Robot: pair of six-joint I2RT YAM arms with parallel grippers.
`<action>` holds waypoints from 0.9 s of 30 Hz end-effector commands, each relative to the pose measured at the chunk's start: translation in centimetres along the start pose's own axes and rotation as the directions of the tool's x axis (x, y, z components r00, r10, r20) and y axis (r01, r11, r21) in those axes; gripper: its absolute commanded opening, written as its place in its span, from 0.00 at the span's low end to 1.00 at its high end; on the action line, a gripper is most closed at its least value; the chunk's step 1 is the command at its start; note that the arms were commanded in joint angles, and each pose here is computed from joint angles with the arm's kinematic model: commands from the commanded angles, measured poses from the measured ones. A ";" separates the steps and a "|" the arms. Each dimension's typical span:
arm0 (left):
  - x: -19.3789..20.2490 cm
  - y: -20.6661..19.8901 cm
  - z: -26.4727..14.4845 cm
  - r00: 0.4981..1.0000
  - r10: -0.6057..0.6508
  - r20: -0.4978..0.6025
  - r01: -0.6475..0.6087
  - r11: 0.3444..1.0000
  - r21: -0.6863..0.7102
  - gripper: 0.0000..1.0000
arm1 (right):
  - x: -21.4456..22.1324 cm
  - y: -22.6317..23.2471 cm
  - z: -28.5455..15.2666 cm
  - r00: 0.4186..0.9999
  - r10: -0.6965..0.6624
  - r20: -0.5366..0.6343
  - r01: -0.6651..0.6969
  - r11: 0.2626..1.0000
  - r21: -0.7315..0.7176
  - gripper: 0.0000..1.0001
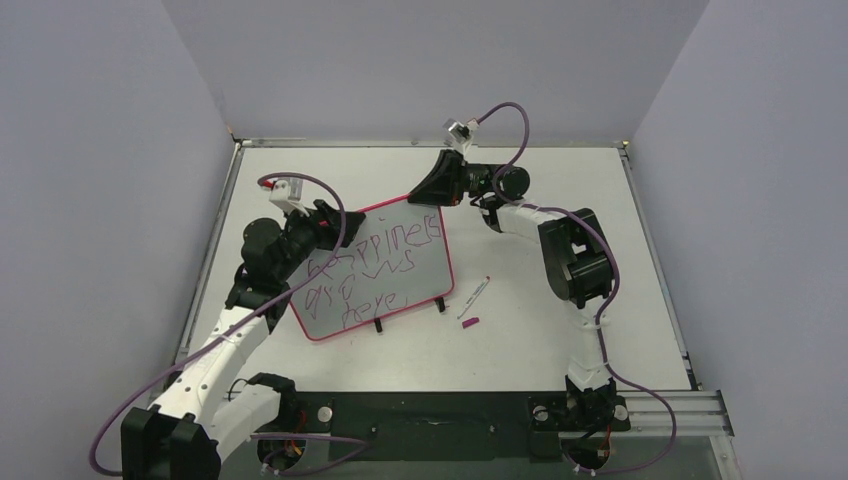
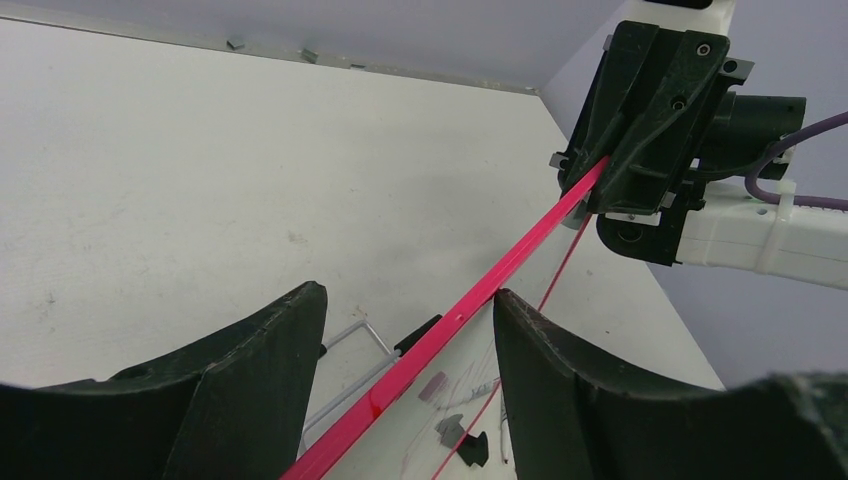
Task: Write a sentence on the whiteboard
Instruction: Pass from the left arm to the right
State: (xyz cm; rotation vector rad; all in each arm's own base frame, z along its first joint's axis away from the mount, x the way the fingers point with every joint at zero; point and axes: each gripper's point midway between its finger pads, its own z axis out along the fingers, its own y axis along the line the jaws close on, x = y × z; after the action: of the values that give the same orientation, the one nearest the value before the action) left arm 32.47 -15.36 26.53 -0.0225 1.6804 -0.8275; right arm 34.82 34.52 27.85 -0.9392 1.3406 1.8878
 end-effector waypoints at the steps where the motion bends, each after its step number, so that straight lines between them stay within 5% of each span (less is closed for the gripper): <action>1: -7.7 -4.0 -0.1 0.969 0.097 0.226 -0.120 0.989 0.088 0.59 | -0.4 -0.2 -0.3 0.997 -0.064 0.035 0.065 0.998 -0.004 0.00; 10: -11.9 -6.6 0.2 0.948 0.136 0.288 -0.178 0.976 0.125 0.59 | -0.1 -0.4 -0.5 0.997 -0.064 0.034 0.064 0.998 0.002 0.00; 16: -12.5 -8.3 0.0 0.962 0.192 0.196 -0.224 0.962 0.156 0.59 | -0.7 -0.4 -0.9 0.997 -0.070 0.041 0.070 0.997 0.010 0.00; 19: -12.5 -8.6 0.0 0.976 0.126 0.180 -0.157 0.973 0.168 0.59 | -0.8 -0.5 -1.0 0.996 -0.072 0.044 0.072 0.997 0.012 0.00; 23: -13.7 -8.5 -0.6 0.948 -0.060 0.312 -0.004 0.980 0.199 0.59 | -1.0 -0.6 -1.0 0.996 -0.078 0.050 0.078 0.997 0.014 0.00; 27: -14.7 -6.3 -2.6 0.822 -0.275 0.499 0.172 0.955 0.243 0.59 | -1.1 -0.8 -1.2 0.996 -0.074 0.052 0.073 0.997 0.017 0.00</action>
State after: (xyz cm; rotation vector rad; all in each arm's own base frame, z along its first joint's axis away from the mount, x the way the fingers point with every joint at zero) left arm 34.70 -15.06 31.50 -0.1728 1.6262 -0.8838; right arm 36.26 34.13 28.93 -0.8375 1.3145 1.8819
